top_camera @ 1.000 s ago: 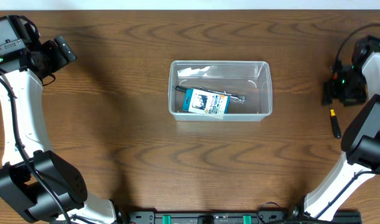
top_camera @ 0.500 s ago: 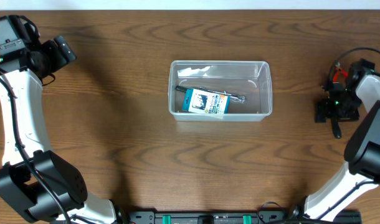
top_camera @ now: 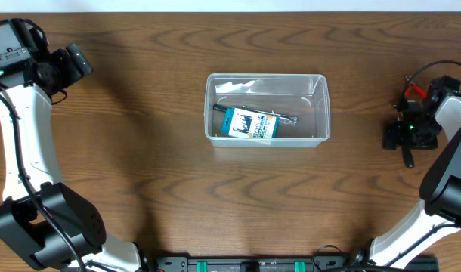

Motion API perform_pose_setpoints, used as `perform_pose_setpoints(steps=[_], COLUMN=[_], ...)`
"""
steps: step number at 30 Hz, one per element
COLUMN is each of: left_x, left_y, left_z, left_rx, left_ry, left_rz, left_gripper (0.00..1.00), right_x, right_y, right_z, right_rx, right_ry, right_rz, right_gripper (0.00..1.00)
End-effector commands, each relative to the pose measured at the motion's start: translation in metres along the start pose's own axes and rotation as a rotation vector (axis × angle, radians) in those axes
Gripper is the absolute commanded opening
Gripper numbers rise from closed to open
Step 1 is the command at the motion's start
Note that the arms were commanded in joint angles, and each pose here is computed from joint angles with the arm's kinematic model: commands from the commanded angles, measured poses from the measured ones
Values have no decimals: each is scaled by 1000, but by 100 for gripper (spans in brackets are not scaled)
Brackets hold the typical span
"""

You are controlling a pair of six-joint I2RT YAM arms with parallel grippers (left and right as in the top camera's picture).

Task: Pack container
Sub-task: 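Move the right gripper over the yellow-handled screwdriver, then lower the right gripper and grasp the screwdriver handle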

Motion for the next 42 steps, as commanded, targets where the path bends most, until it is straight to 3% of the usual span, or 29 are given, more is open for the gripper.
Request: perform_pose_setpoints(steps=[1,16,42], left_x=[1,1,1], left_y=[5,5,5], left_z=[-6,-6,-6], left_rx=[-19,-19,-19], left_ry=[9,9,9], left_rz=[6,6,6], left_gripper=[98,98,98], right_x=[-10,-12,-3], right_y=[-31,-22,1], right_z=[47,30,-29], right_rx=[179,182,-7], right_ry=[-25,-15,47], right_rz=[30,32,35], right_gripper=[79,84,84])
Point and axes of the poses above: each gripper's point midway between its finger pads, its own z axis out along the fingers, its own x axis along the line the jaws close on, y = z × x, the point moved 3 cm from there along -z, back along the fingers, and after that the axes turned 12 degrees about z, right-handed, at the moved point
